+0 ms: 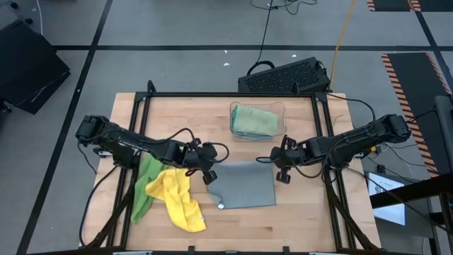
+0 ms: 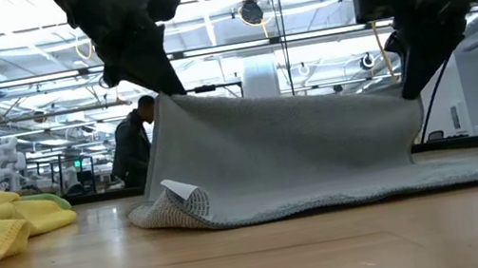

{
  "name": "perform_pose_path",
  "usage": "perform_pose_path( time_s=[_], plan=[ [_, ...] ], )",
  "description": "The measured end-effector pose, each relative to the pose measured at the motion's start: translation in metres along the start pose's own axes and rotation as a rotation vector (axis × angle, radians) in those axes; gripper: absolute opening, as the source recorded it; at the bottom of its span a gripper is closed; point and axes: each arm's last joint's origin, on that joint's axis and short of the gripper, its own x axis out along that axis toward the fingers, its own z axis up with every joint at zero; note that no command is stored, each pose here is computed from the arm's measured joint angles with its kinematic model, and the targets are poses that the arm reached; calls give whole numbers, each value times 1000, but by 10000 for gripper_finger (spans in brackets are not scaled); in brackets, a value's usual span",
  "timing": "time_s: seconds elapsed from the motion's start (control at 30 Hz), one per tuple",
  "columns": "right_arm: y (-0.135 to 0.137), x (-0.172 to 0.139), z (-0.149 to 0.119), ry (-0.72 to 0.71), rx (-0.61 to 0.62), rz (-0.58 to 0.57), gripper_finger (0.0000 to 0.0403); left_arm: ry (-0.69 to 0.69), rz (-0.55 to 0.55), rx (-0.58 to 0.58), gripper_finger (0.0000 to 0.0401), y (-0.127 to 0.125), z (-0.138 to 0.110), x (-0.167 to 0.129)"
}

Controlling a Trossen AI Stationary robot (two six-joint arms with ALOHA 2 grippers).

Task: Fold microfiber towels
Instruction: Fold the gray towel

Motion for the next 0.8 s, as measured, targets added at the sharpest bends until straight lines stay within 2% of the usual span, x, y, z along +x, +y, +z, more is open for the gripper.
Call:
perform_pose_path(
  time_s=[0.1, 0.23, 0.4, 0.57, 0.8],
  plan=[
    [3, 0, 1, 7, -1, 68, 0, 28, -59, 15, 7, -8, -5, -3],
    [6, 0, 3, 8, 0, 143, 0, 34, -83, 45, 14, -18, -11, -6],
    [6, -1, 3, 8, 17, 161, 0, 50, -68, 61, 5, -24, -18, -2],
    [13, -1, 4, 52, 35, 314, 0, 77, -92, 48, 13, -32, -25, 0],
    [20, 3, 6, 39, 76, 312, 0, 67, -113, 37, 11, -44, -33, -6]
  ],
)
